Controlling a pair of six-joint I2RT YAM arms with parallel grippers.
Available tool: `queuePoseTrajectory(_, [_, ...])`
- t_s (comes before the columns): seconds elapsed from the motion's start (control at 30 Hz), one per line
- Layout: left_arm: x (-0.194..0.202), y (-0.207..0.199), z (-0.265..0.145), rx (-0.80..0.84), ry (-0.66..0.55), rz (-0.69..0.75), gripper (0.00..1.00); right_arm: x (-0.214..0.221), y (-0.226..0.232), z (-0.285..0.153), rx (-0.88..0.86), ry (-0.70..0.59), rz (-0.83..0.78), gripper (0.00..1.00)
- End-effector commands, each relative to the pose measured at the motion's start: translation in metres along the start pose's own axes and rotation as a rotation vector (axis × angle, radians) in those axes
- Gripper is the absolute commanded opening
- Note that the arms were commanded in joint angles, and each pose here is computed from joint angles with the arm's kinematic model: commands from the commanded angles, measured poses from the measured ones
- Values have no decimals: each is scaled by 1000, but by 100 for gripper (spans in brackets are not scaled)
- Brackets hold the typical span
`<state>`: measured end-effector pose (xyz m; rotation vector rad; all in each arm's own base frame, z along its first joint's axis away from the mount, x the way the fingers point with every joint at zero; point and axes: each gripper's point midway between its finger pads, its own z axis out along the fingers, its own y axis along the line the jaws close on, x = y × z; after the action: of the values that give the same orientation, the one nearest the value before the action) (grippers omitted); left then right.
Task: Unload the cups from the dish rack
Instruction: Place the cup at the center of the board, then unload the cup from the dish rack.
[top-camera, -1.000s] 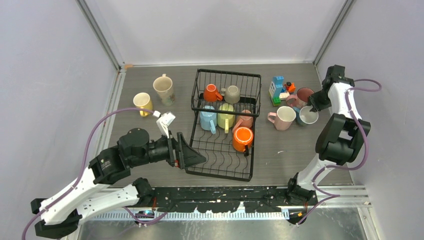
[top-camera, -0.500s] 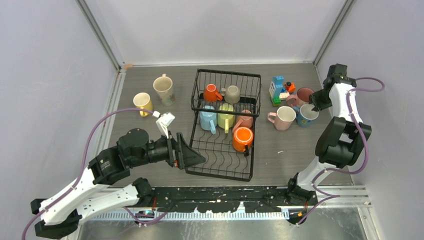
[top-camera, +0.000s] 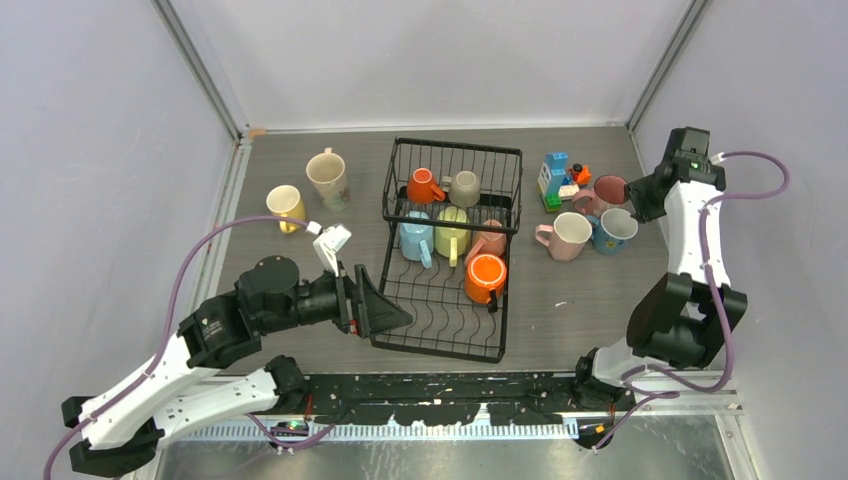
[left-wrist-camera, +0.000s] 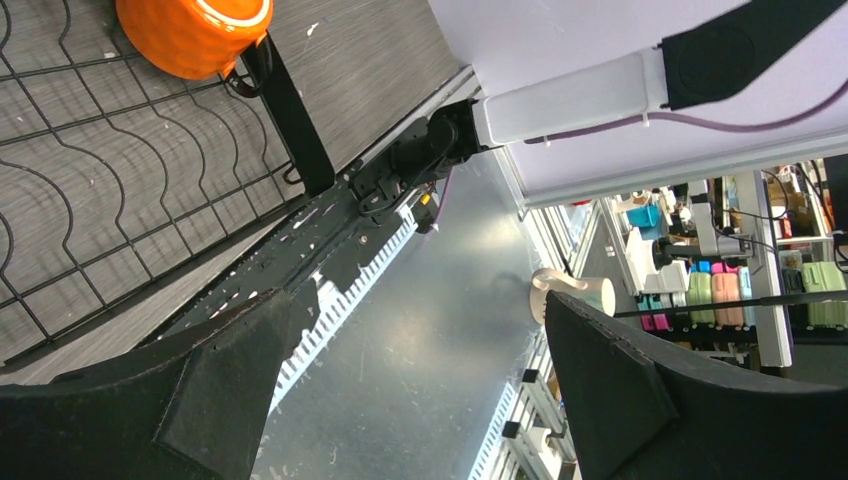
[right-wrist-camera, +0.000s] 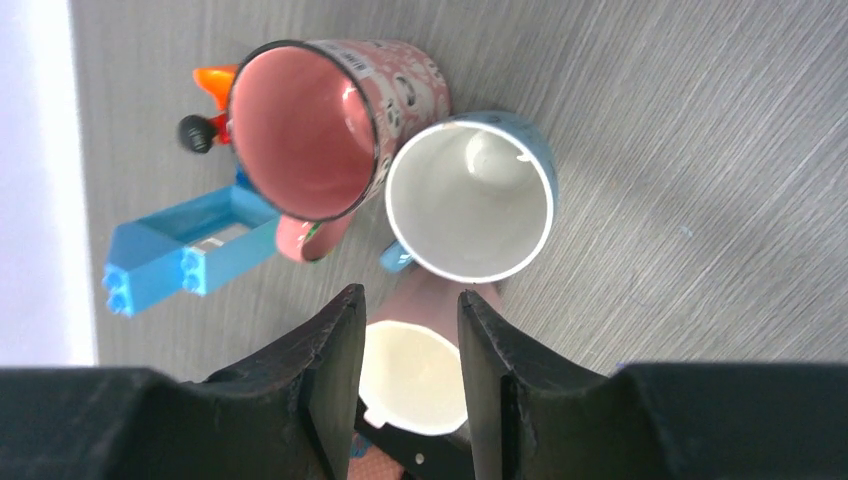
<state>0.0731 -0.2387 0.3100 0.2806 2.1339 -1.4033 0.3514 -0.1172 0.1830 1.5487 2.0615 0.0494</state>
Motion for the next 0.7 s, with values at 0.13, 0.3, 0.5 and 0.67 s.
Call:
queuePoseTrajectory(0.13, [-26, -21, 0, 37, -74, 72, 100, 16, 26, -71, -191, -67, -105, 52])
queuePoseTrajectory(0.3, [-31, -8, 9, -10, -113, 77, 100, 37, 33, -100, -300, -74, -153, 71])
queuePoseTrajectory(0.5, [-27, 21, 46, -71, -129, 29, 100, 70, 35, -124, -446, -48, -219, 97])
queuePoseTrajectory(0.67, [-12, 45, 90, -164, -167, 15, 100, 87, 23, -133, -480, 2, -285, 100])
